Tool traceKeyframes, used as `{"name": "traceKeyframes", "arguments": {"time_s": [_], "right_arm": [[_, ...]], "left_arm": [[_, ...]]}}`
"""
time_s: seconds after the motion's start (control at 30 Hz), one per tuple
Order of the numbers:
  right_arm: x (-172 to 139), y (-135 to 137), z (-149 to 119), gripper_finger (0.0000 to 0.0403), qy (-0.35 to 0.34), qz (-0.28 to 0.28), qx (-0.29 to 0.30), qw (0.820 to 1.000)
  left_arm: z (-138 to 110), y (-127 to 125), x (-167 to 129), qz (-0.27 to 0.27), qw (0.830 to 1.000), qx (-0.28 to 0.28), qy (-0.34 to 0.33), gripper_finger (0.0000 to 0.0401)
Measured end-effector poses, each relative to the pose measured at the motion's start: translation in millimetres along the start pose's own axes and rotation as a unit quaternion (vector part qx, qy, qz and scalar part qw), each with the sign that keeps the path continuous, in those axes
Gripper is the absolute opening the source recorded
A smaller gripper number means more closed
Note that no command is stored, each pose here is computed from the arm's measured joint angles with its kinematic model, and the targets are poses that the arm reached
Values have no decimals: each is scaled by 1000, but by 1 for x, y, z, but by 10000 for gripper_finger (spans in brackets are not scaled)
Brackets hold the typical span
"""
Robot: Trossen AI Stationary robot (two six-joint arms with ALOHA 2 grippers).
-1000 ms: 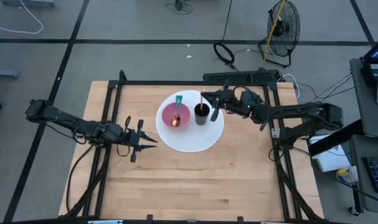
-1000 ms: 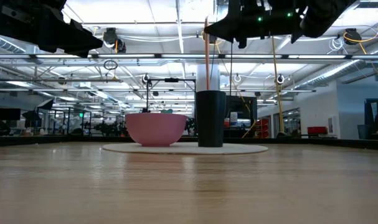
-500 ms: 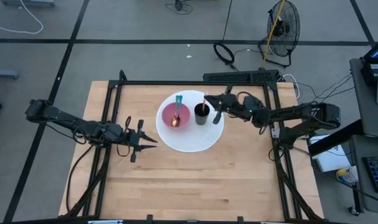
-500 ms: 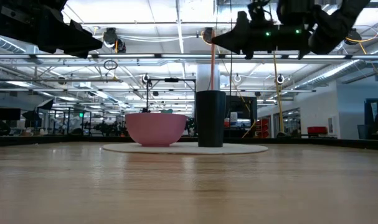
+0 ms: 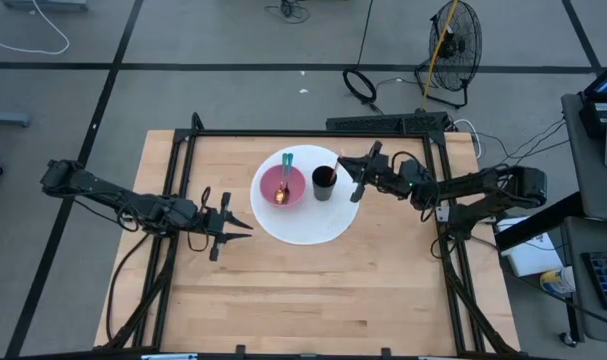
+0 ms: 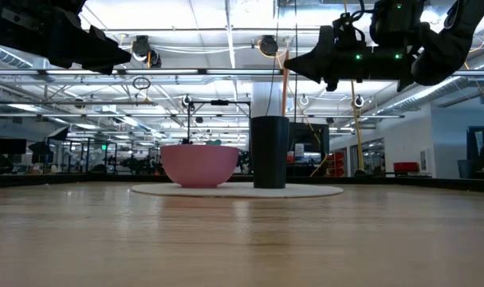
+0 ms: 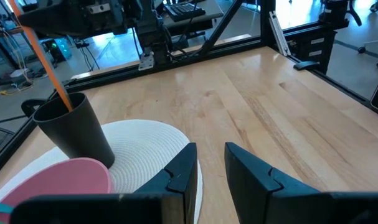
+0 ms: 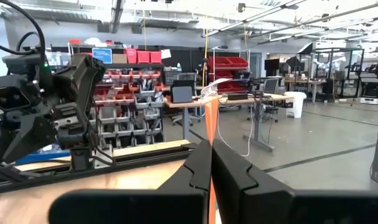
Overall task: Pick & Place Utensil
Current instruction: Put the orange straw into the black cup
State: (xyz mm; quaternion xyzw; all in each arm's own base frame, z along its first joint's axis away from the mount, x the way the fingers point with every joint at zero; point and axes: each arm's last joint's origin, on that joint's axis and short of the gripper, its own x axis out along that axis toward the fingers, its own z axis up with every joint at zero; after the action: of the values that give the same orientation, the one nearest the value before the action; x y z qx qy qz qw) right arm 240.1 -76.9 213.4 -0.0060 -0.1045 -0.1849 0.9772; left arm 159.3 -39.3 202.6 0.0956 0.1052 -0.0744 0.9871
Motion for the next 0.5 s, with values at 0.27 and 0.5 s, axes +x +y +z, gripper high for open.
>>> {"name": "traceKeyframes", "arguments": {"time_s": [0.27,0.5], "right_arm": [[1,0,-6,0,11,0,13,1000],[6,2,-19,0,-5,21,15,1000]], "left_arm": [[0,0,0,1,1000,2,0,88],[0,0,0,1,1000,2,0,88]]}}
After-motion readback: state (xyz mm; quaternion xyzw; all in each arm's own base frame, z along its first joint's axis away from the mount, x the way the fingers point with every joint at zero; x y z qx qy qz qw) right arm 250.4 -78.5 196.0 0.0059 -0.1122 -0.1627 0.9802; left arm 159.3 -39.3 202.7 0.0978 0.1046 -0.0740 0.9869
